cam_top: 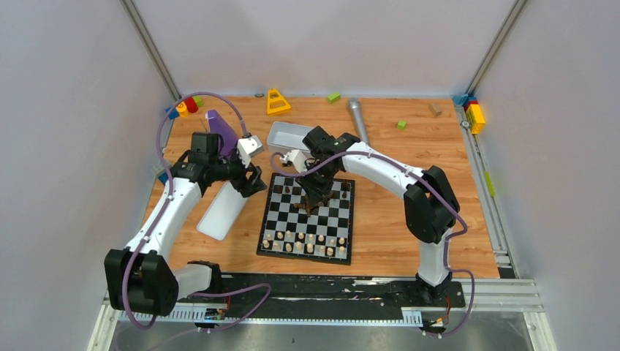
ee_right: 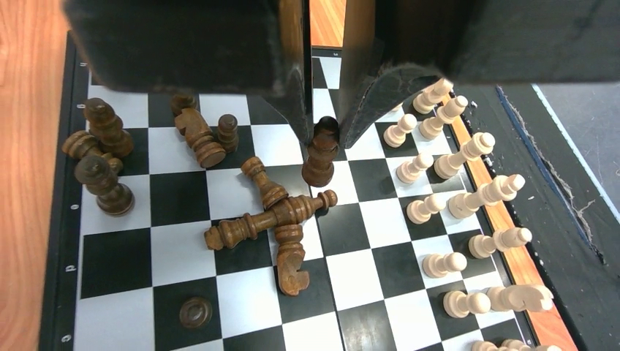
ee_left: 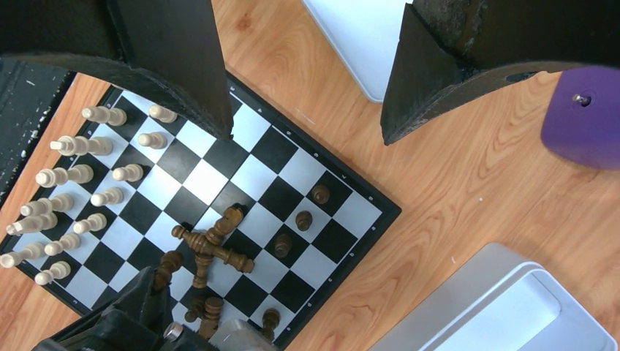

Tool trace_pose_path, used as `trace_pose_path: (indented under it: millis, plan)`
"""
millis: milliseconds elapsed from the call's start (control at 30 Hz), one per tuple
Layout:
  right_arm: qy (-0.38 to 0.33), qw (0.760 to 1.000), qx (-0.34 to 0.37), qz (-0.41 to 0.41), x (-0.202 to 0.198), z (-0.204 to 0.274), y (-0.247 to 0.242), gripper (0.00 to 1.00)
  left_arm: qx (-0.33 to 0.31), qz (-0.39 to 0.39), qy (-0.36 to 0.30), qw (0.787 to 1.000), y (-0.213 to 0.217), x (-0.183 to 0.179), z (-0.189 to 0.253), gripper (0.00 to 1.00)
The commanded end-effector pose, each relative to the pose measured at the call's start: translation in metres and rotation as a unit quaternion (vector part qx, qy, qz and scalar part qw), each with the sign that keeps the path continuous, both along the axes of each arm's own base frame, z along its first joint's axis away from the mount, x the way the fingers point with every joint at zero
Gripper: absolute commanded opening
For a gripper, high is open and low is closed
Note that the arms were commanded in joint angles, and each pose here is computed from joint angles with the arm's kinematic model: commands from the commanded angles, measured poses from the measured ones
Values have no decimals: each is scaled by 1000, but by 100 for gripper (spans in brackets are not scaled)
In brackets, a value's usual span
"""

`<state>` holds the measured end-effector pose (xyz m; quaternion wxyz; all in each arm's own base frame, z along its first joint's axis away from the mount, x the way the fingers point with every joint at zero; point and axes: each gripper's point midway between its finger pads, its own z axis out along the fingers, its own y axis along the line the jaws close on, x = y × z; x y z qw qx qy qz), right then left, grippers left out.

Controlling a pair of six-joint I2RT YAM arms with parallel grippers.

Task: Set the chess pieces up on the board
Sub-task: Pick up the chess piece from the chessboard, then place the chess piece on the chessboard.

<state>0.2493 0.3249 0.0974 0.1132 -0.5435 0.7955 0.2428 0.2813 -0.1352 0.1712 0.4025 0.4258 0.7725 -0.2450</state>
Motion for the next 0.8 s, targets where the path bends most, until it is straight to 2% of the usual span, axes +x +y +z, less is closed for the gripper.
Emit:
trace_pose_path:
  millis: [0, 167, 433, 767]
  plan:
    - [-46, 998, 38, -17, 24, 42, 8, 0, -3, 1, -38, 999, -2, 14, 18, 82]
    - [-81, 995, 40, -48, 59, 54, 13, 0, 7, 39, -31, 999, 6, 17, 16, 85]
    - [-96, 993, 14, -70, 101, 34, 23, 1, 38, 102, -28, 994, 26, 22, 19, 90]
    - [-85, 994, -8, -71, 117, 11, 30, 3, 55, 149, -18, 987, 46, 18, 19, 97]
